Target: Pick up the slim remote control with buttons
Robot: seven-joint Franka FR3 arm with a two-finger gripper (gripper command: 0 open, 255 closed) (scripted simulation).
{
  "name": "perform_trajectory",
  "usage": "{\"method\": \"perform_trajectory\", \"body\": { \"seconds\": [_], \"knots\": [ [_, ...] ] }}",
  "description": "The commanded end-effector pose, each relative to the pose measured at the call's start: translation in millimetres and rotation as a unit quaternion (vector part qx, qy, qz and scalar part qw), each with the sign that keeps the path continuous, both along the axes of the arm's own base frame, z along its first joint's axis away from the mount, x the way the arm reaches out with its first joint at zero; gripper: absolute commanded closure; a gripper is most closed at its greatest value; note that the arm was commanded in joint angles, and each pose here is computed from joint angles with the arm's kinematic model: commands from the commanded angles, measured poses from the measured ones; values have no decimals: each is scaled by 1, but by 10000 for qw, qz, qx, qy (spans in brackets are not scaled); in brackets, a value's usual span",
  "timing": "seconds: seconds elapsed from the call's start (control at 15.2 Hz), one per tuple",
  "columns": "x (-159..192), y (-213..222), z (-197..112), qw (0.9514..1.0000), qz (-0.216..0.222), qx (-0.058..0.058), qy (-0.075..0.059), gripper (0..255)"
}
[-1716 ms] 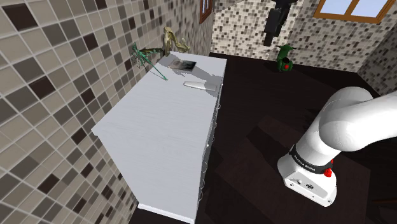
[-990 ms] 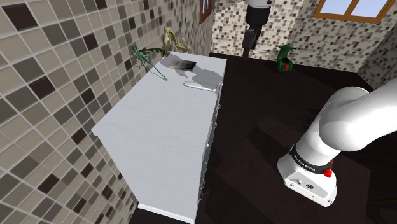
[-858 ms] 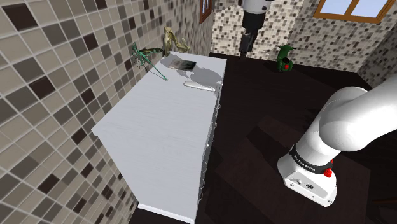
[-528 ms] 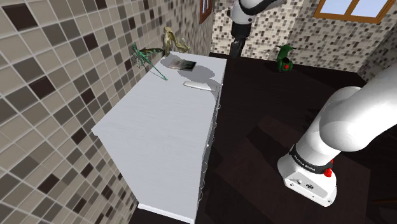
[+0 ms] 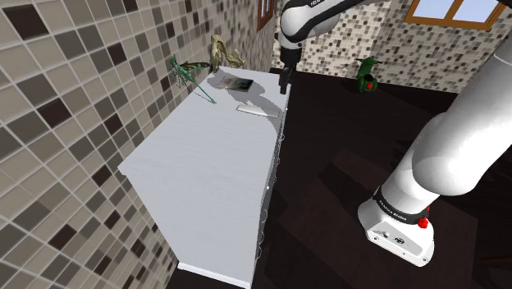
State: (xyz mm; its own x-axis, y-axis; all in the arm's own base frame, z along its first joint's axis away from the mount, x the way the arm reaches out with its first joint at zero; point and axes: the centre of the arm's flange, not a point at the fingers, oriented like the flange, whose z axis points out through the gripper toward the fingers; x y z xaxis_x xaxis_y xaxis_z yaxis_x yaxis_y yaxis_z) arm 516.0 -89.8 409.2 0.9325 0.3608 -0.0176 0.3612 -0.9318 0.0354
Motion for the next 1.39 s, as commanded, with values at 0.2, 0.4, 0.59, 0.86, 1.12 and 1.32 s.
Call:
{"method": "perform_trajectory", "body": {
  "seconds": [0.2, 0.4, 0.59, 0.86, 1.12, 1.32],
  "knots": [
    [47, -10, -46, 9997, 230, 43, 2, 0],
    [76, -14, -73, 9993, 366, 69, 5, 0],
    [105, -18, -100, 9987, 501, 96, 9, 0],
    [144, -21, -135, 9976, 682, 131, 13, 0],
    [159, -22, -161, 9970, 755, 145, 15, 0],
    [159, -22, -176, 9970, 755, 145, 15, 0]
  ]
}}
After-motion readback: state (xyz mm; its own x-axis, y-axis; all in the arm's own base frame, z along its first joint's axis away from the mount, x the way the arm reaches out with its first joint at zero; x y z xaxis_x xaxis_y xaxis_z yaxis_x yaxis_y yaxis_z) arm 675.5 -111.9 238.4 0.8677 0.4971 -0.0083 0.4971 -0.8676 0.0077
